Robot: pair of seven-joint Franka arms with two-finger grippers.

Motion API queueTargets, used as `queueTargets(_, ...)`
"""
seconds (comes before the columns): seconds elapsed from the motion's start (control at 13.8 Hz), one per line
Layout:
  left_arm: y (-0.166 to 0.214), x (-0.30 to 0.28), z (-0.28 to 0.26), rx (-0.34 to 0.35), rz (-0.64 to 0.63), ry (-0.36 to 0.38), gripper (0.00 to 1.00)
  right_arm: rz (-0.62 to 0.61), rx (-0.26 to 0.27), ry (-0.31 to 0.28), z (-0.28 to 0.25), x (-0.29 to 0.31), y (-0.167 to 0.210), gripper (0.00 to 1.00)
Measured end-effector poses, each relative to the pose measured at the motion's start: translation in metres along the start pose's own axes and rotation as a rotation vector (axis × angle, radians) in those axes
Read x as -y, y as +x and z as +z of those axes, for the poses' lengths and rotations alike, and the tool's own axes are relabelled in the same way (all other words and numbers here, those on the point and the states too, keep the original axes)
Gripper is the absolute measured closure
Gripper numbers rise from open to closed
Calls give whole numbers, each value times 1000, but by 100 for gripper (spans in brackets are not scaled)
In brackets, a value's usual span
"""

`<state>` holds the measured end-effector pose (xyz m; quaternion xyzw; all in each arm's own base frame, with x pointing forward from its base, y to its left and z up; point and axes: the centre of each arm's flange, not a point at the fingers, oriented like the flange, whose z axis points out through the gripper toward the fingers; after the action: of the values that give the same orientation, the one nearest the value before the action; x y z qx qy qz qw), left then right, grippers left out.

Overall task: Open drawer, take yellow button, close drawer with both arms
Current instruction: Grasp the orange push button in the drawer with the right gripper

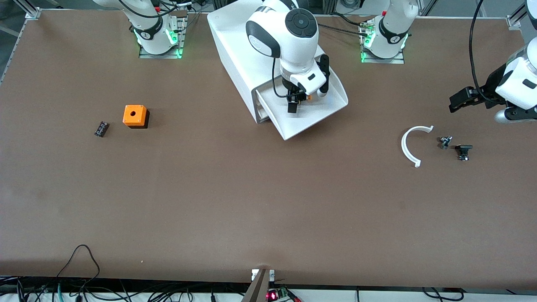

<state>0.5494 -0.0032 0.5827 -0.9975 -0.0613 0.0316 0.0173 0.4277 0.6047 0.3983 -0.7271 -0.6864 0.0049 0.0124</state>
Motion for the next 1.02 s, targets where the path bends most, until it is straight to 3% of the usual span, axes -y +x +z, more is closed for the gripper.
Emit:
queueTargets(0.36, 0, -1, -3, -7, 1, -1, 0, -18, 10, 5, 9, -2, 0, 4)
queueTargets(0.51, 0, -1, -3, -7, 2, -1, 0, -23, 11, 7, 10, 0, 1, 25)
queueTargets(0.58, 0, -1, -3, -7, 2, -1, 0, -25, 12, 6, 10, 0, 1, 25)
queueTargets(0.8, 0, -1, -3, -7, 2, -1, 0, -29, 12, -2, 9, 0, 1, 49)
queueTargets(1.02, 0, -1, -4, -8, 2, -1, 0, -29, 11, -4, 8, 0, 2, 55)
